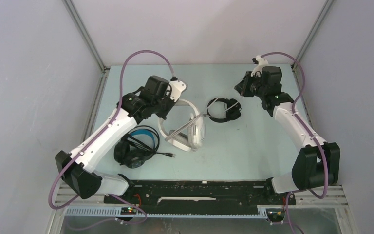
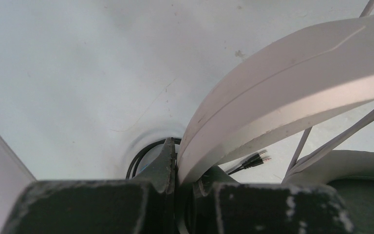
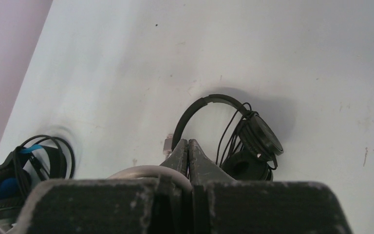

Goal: Wrap the headphones
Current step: Wrap the headphones cable around the headphones.

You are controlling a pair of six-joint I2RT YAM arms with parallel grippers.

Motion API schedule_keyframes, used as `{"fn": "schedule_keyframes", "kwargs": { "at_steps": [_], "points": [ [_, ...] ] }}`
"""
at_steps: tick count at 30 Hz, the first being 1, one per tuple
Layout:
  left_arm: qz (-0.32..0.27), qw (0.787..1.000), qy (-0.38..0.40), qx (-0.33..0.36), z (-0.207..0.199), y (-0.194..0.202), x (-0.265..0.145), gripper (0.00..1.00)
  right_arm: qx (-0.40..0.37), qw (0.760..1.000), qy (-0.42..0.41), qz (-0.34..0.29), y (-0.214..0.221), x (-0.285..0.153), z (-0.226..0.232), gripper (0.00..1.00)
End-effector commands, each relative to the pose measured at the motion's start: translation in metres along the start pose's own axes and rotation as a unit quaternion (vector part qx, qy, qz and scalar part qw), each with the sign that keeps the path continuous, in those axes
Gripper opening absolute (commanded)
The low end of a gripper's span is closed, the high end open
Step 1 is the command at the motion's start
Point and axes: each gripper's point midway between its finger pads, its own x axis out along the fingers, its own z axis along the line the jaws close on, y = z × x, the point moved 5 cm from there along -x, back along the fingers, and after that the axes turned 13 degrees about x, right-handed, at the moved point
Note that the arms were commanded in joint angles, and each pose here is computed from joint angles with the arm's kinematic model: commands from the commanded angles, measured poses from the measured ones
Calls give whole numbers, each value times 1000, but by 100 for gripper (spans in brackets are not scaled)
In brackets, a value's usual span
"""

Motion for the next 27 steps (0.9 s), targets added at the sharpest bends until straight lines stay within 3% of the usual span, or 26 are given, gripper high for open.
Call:
{"fn": "schedule_keyframes", "kwargs": {
  "at_steps": [1, 16, 23, 27],
  "points": [
    [25, 998, -39, 42, 4, 5, 1, 0, -19, 999, -34, -21, -28, -22, 24, 0],
    [105, 983, -146, 36, 26, 11, 22, 0, -37, 988, -142, 51, -11, -59, 86, 0],
    [131, 973, -190, -2, 37, 12, 28, 0, -42, 974, -207, 86, 10, -79, 126, 0],
    [146, 963, -220, -48, 49, 14, 29, 0, -57, 957, -253, 130, 44, -92, 160, 0]
  ]
}}
